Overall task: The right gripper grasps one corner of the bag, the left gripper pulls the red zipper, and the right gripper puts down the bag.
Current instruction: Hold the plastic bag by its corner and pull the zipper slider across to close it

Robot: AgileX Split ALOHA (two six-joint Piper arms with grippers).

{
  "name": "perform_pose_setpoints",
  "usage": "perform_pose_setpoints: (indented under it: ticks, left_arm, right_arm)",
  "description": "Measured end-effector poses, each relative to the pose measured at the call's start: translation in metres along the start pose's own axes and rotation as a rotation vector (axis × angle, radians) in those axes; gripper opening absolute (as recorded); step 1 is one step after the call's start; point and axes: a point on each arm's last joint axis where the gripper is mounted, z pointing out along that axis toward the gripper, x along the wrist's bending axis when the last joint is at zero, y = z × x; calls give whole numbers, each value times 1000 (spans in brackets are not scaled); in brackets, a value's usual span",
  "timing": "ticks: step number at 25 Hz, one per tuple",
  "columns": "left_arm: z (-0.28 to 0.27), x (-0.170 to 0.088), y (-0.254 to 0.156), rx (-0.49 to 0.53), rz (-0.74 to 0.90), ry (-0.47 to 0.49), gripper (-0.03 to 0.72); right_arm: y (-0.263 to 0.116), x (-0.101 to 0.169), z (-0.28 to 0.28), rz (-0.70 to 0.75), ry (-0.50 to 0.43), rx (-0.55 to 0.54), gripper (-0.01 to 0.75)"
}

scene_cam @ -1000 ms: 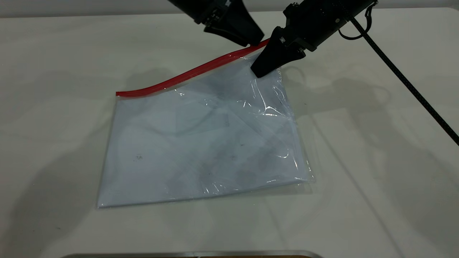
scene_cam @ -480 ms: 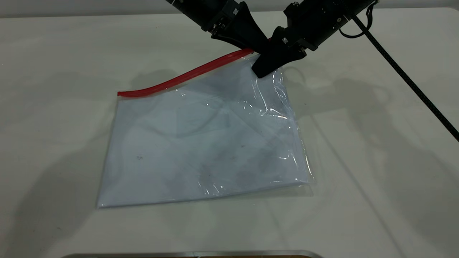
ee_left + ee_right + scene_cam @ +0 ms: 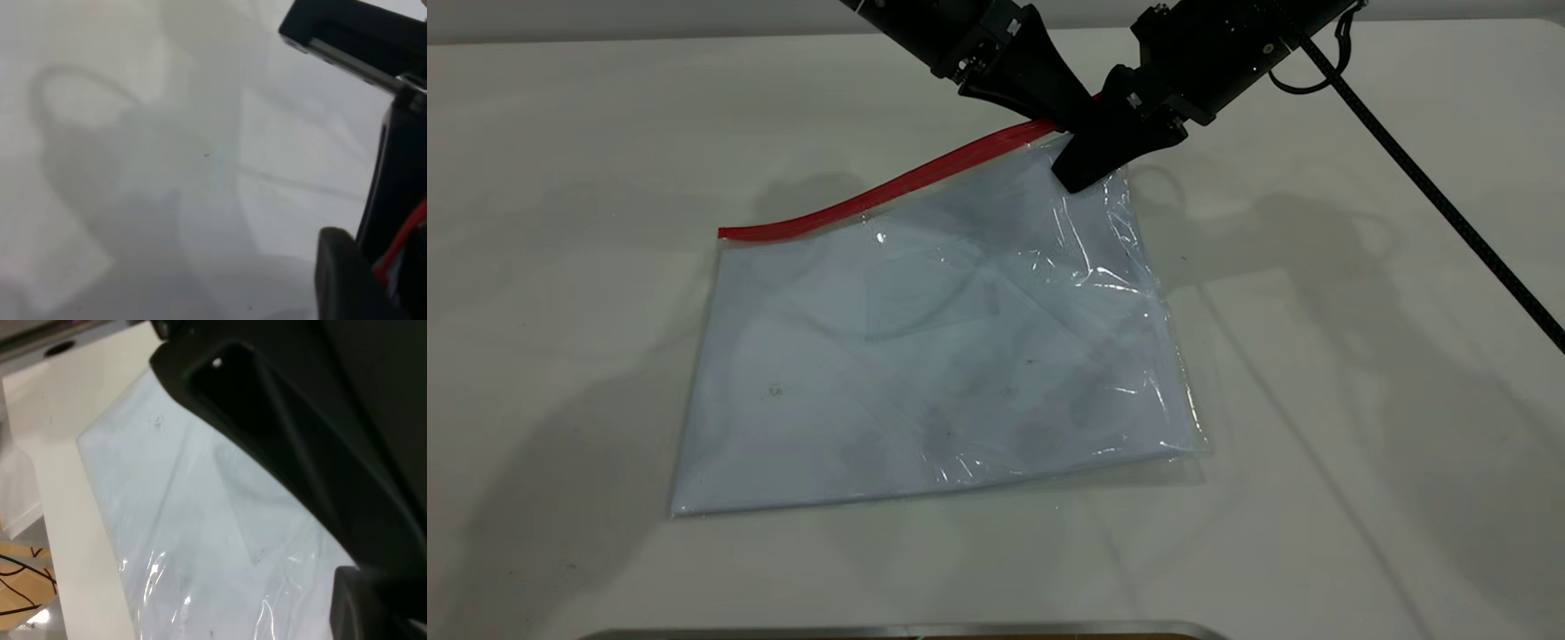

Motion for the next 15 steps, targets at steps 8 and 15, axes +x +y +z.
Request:
perform_pose_setpoints:
  ticks: [8,15]
  left_arm:
    - [-1,-1,1,-15,26,-15,56]
    - [-18,6,6,-95,-7,-14,57]
  right_arm:
    - [0,-3,-8,13,10,-17,34]
    - [12,-6,-40,-2,-28,-95,34]
